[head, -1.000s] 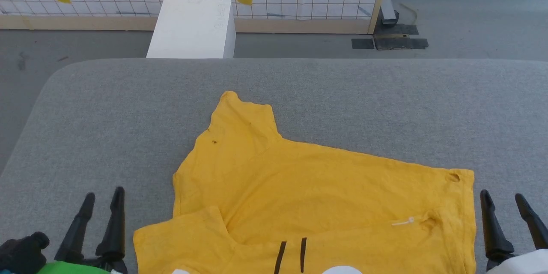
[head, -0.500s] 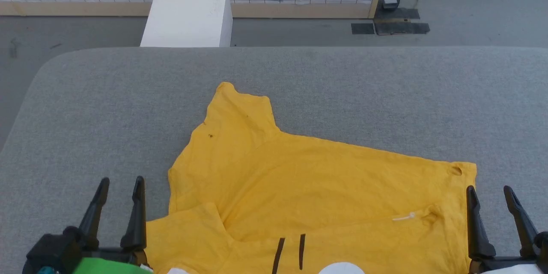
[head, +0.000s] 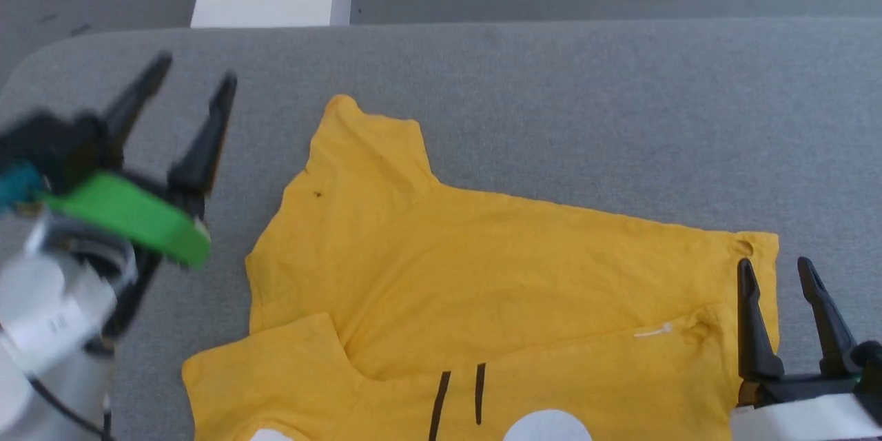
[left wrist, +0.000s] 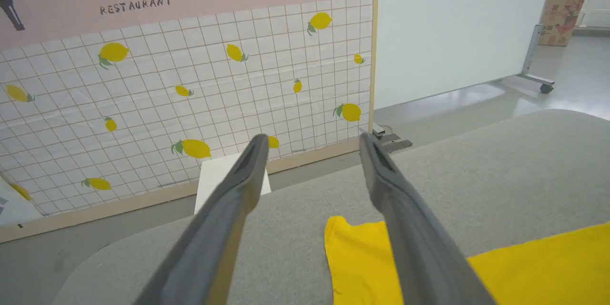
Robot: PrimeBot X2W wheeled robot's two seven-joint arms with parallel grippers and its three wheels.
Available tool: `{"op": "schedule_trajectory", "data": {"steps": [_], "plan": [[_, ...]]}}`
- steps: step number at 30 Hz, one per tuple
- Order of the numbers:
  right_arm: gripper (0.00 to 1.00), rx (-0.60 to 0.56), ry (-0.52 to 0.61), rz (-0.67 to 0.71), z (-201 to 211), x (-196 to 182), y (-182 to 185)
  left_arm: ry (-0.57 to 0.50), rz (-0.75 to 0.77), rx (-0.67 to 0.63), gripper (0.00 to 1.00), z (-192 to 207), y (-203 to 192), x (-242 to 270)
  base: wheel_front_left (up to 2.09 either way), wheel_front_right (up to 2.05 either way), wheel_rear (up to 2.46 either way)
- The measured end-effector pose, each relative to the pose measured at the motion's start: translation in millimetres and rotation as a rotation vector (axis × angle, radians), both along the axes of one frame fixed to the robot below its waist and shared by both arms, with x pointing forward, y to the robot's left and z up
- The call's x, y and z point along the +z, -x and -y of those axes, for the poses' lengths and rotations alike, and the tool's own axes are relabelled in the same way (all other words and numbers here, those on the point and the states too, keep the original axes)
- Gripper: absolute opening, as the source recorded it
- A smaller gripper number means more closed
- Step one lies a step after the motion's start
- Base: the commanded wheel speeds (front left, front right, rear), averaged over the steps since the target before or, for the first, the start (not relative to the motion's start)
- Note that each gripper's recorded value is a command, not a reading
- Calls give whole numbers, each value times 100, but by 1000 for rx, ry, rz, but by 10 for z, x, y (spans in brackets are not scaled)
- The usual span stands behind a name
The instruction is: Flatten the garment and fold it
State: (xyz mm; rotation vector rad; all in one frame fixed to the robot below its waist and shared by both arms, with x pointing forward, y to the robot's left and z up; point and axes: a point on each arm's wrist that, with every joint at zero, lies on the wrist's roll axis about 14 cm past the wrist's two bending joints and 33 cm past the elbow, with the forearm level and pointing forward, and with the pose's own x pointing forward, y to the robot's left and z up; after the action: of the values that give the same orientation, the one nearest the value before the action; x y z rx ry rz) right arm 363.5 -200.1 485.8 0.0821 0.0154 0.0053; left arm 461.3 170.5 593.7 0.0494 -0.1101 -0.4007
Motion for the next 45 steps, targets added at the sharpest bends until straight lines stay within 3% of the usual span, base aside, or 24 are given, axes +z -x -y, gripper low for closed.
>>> {"op": "schedule_trajectory", "data": {"steps": [4,10,21,32,33,34,35,45], "plan": [[100,10,-5,-12,-41,-82,-124,48,-51,-73,100,162,-392,126,0,0,0],[100,21,-14,-44,-91,-253,-271,-46,-241,-149,100,286,-754,-312,0,0,0],[100,-37,4,-142,85,-587,-210,-102,-681,-248,100,502,-872,-1510,0,0,0],[100,-103,11,-192,271,-715,-95,-135,-851,-243,100,432,-959,-2090,0,0,0],[100,-111,12,-195,295,-722,-85,-125,-888,-245,45,441,-936,-2160,0,0,0],[100,-116,14,-199,312,-729,-77,-117,-915,-253,4,464,-913,-2207,0,0,0],[100,-121,16,-201,327,-734,-72,-107,-936,-262,0,485,-898,-2227,0,0,0],[100,-87,73,-134,299,-522,-318,-62,-914,-287,0,547,-845,-2138,0,0,0]]}}
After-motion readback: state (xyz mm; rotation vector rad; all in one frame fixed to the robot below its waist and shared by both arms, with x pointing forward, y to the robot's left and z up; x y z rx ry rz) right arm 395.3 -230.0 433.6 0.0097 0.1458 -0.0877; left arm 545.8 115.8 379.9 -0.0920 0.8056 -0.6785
